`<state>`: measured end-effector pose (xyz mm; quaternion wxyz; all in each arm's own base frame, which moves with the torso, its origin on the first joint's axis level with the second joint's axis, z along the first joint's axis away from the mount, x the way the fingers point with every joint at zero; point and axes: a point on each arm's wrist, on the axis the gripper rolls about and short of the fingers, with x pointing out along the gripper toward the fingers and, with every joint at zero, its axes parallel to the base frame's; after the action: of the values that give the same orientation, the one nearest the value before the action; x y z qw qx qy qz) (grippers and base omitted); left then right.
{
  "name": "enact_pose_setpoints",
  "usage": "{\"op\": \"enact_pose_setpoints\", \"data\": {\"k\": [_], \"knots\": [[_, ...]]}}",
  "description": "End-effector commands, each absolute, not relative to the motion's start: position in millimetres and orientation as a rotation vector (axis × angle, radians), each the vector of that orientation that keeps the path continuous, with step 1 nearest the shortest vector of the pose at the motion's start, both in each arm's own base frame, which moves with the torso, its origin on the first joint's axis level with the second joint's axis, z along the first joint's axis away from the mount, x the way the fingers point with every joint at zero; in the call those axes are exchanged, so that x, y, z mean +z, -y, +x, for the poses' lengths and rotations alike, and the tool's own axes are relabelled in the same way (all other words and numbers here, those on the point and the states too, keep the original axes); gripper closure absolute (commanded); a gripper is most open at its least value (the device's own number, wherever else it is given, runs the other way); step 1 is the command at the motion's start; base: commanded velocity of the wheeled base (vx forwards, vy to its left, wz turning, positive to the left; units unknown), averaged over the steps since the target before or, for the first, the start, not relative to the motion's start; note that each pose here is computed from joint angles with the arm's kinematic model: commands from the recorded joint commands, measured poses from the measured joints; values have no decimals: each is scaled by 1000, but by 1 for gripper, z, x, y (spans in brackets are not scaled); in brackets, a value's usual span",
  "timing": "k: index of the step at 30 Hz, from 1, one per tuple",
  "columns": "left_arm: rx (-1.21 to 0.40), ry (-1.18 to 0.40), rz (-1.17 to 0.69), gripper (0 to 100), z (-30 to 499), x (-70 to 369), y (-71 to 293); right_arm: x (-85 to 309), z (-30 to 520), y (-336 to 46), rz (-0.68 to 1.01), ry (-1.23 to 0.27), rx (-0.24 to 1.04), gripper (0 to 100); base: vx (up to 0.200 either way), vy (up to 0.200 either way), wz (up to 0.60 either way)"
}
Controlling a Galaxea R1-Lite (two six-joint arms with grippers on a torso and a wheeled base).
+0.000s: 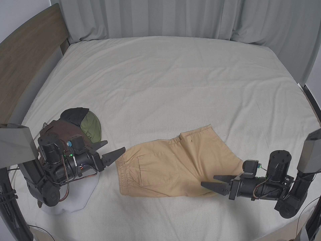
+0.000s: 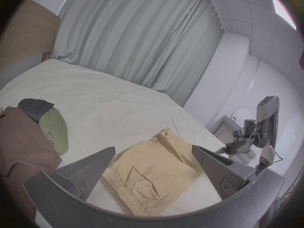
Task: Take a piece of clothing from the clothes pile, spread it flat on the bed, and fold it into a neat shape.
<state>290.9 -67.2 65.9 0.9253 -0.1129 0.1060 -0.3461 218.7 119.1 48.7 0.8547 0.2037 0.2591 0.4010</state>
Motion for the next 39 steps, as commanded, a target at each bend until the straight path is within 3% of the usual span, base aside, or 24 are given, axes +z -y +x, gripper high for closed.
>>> {"op": "enact_pose_setpoints", "data": {"k": [1,6,39], "knots": [[-756,-217,-232,0,282,71,69,82,226,-120,429,-380,891,0,0,0,0],[-779,-236,-237,0,280,68,69,97,220,-117,427,-331,946,0,0,0,0],[-761,-465,-410,0,282,23,76,91,224,-113,427,-350,918,0,0,0,0]]}}
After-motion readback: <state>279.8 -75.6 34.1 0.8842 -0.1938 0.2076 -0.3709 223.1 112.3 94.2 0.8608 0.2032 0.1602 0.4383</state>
